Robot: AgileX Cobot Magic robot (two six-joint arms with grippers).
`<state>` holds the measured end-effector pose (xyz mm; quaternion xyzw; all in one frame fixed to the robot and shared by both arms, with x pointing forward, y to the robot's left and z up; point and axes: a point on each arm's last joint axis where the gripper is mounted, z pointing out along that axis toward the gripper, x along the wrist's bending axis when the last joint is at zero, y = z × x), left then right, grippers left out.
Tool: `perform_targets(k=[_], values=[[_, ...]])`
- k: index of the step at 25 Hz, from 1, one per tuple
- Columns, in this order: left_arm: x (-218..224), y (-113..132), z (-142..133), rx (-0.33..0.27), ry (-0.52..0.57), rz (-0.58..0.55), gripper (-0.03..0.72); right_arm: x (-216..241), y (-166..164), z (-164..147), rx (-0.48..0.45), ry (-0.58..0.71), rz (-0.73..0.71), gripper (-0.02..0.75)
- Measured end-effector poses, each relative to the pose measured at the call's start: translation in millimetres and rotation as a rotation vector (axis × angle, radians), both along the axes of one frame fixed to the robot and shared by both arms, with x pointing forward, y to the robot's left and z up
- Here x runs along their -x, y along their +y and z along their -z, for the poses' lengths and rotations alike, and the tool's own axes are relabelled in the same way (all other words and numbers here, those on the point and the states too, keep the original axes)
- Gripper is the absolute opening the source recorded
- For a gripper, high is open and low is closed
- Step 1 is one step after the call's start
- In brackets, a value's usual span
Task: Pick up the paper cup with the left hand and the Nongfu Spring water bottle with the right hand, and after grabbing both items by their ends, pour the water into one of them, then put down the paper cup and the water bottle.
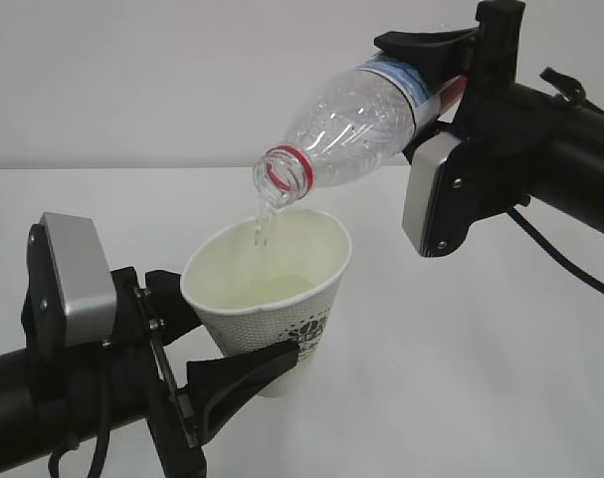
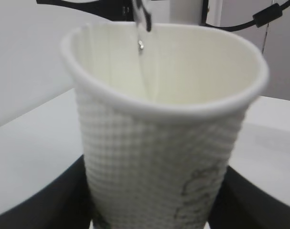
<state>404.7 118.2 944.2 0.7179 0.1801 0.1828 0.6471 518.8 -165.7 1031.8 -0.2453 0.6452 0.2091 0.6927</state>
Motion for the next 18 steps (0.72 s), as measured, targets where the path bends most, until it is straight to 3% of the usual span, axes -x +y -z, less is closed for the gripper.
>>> perform_targets(k=[18], values=[[0.0,0.0,0.4,-0.004,0.002,0.0,0.471,0.0,0.0,0.0,0.012,-0.009,0.001,0.477]])
